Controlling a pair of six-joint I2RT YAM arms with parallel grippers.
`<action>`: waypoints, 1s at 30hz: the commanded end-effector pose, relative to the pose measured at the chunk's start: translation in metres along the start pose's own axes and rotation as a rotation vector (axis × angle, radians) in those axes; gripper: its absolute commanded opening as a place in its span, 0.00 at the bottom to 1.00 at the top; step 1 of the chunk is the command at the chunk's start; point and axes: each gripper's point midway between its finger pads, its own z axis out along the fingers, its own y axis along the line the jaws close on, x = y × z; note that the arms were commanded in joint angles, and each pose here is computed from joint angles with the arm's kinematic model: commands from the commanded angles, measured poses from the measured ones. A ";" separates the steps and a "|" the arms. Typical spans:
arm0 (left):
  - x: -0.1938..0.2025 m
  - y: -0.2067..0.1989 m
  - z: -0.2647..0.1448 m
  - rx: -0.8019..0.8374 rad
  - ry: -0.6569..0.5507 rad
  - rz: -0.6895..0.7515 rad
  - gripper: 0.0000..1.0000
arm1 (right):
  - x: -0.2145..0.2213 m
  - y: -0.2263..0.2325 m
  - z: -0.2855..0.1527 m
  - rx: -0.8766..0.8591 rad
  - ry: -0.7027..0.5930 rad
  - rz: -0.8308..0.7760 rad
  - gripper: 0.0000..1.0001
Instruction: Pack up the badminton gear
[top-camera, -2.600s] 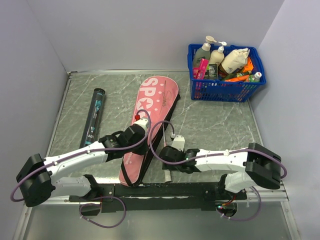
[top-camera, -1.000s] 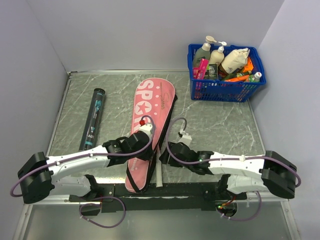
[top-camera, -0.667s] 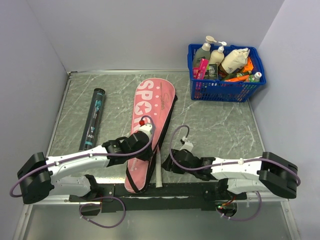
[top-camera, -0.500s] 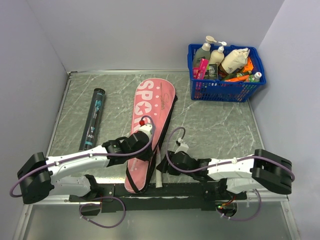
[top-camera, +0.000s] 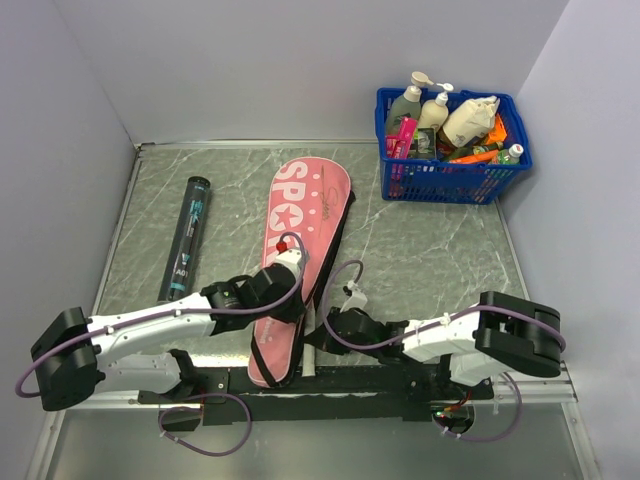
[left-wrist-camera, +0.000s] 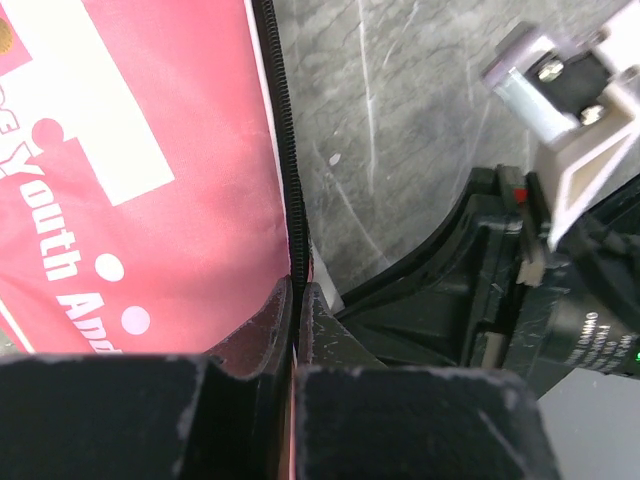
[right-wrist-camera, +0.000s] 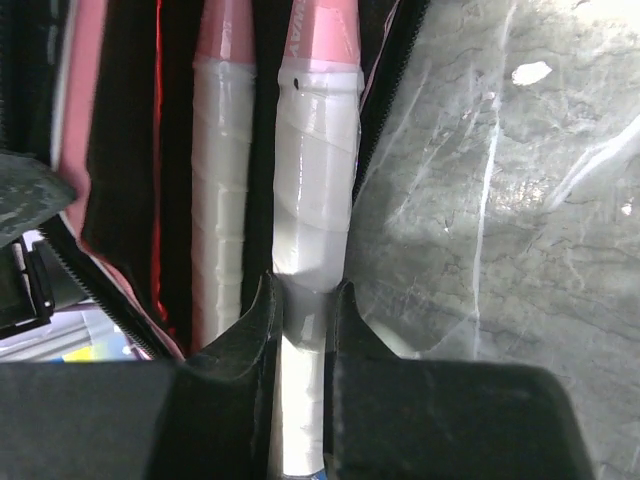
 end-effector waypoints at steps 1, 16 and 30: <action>-0.002 -0.014 -0.005 0.072 -0.015 -0.022 0.01 | -0.012 0.037 0.002 -0.098 -0.049 0.018 0.00; -0.003 -0.019 -0.011 0.110 -0.025 -0.040 0.01 | -0.014 0.084 0.036 -0.243 -0.075 0.079 0.00; -0.018 0.031 -0.030 -0.136 -0.140 -0.075 0.61 | -0.002 0.064 0.046 -0.204 -0.052 0.089 0.00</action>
